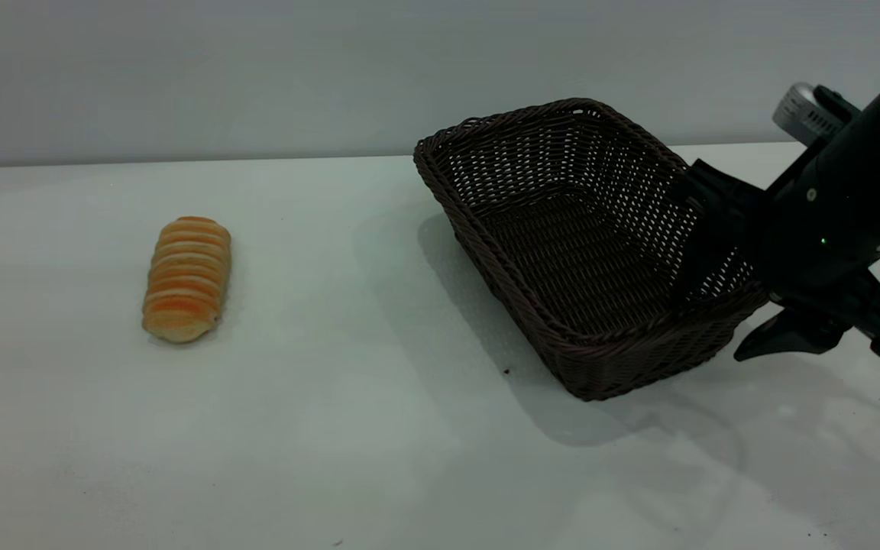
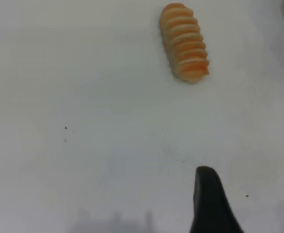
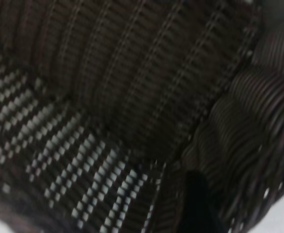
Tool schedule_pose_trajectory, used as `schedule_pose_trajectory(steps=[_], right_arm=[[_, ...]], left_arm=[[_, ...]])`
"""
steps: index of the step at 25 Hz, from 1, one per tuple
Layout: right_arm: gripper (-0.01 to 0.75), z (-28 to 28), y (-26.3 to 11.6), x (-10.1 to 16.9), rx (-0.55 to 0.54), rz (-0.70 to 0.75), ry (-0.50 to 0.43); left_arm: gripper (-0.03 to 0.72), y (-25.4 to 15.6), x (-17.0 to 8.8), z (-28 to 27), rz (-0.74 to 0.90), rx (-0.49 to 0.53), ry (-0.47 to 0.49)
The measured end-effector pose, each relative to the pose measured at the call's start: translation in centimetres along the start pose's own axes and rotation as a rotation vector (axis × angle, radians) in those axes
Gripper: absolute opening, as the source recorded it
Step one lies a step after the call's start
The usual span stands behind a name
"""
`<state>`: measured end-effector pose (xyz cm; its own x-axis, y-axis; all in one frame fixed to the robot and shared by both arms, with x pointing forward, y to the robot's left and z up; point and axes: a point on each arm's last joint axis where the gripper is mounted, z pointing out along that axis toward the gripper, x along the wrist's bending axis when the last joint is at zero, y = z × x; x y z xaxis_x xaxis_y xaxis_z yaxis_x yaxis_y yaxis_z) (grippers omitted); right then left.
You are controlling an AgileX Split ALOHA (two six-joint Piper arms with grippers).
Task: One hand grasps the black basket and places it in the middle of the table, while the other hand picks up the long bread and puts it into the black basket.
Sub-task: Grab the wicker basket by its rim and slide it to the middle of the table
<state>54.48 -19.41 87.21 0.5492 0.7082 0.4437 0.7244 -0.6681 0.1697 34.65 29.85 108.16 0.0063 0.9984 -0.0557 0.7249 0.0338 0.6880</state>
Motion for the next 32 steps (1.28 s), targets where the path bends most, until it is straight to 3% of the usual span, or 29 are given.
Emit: schedule_pose_trajectory(steps=[8,11,15,16,20,25,32], right_arm=[[0.507,2.3,0.7,-1.1,-0.089,0.117,-0.047],[0.399,2.7,1.0,-1.2,-0.12,0.13,-0.054],[0.126,2.7,1.3,-1.2,-0.156,0.168,-0.049],[0.093,2.7,1.5,-1.3,-0.17,0.172,-0.049],[0.089,2.3,1.6,-1.0,-0.176,0.119,-0.039],[0.089,1.0,2.1,0.2,-0.18,-0.074,-0.002],[0.089,0.9,1.8,4.0,0.022,-0.481,0.091]], left_arm=[[0.447,0.2,0.0,0.0,0.0,-0.017,0.001],[0.447,0.2,0.0,0.0,0.001,-0.025,0.001],[0.447,0.2,0.0,0.0,0.001,-0.026,0.001],[0.447,0.2,0.0,0.0,0.001,-0.027,0.001],[0.447,0.3,0.0,0.0,0.001,-0.029,0.001],[0.447,0.3,0.0,0.0,0.002,-0.028,0.001],[0.447,0.2,0.0,0.0,0.002,-0.022,0.001]])
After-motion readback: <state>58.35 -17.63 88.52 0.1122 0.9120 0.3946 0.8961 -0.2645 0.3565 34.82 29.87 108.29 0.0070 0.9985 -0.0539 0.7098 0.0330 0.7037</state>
